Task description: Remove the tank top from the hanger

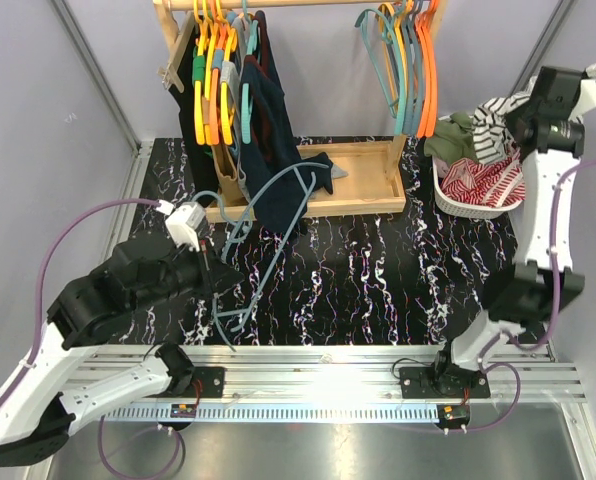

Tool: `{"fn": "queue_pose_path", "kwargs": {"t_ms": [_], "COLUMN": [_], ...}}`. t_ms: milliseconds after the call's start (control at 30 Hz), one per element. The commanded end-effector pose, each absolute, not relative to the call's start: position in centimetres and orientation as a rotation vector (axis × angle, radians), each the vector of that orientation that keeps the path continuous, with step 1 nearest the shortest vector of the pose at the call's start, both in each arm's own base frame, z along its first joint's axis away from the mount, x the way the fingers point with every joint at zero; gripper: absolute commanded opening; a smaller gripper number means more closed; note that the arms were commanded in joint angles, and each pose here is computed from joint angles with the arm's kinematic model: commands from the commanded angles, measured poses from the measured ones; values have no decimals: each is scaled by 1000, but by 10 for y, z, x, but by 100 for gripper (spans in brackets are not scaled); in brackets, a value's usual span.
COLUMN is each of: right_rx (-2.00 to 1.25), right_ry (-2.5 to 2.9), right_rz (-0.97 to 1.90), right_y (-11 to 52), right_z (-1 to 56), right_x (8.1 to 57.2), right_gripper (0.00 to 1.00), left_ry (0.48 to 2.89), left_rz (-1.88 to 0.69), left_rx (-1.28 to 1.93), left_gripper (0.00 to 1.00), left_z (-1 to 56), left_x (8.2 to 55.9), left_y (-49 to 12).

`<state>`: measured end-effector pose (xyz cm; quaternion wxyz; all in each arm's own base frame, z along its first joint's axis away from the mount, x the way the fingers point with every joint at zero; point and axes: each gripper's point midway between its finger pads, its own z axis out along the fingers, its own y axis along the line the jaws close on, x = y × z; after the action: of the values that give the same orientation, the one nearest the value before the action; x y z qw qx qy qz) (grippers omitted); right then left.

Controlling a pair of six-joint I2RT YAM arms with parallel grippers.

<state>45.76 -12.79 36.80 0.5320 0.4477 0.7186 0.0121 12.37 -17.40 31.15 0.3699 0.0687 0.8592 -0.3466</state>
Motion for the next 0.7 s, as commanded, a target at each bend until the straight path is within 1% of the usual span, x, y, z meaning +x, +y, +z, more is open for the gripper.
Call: {"fn": "queue_pose_path", "kwargs": {"t_ms": [0,33,67,100,133,167,200,267,300,333,367,400,467,533,567,600,633,667], "right_rx": [1098,1090,1073,1113,1106,1090,1153,1203,1260,1285,1324,1319,1326,1270,1223,1191,1153,1130], "right_ry": [1827,1862,1843,1983,2051,2033,2199,2262,2312,2331,2398,2348,2338,2265,2196,2147,2090,2043], "right_rz": [-43,-56,-47,-79,-46,-11,-38,-21,-26,-19,4,52,94,134,157,174,211,221], "right_y": [-153,-157,-159,-162,-159,-161,-159,-155,-153,-150,-140,-138,-133,-136,-139,-142,-144,-148], "right_z": [291,274,280,209,184,189,111,75,43,30,1,12,14,50,88,113,143,166], "right_x": [525,537,553,568,577,592,587,585,579,576,563,573,573,587,597,603,609,611], "right_gripper": [0,0,0,0,0,0,0,0,1,2,2,3,6,17,26,37,67,93], "left_ry": [2078,2083,2088,2100,2100,2105,2109,2113,2116,2116,2115,2118,2122,2120,2118,2115,2111,2111], "left_rz": [-986,-986,-987,-986,-985,-982,-978,-966,-965,-965,-960,-958,-951,-952,-953,-954,-953,-951], "left_rx": [208,206,201,190,184,175,162,147,134,131,123,120,112,113,116,116,113,113], "left_gripper": [0,0,0,0,0,0,0,0,0,0,0,0,0,0,0,0,0,0], "left_z": [345,344,343,341,341,339,338,336,336,336,336,336,335,335,335,335,335,334], "left_x": [134,135,136,138,139,140,141,144,144,144,146,146,147,146,146,146,146,146], "left_y": [-193,-194,-195,-197,-198,-198,-198,-196,-195,-195,-194,-194,-191,-190,-190,-189,-188,-188]}}
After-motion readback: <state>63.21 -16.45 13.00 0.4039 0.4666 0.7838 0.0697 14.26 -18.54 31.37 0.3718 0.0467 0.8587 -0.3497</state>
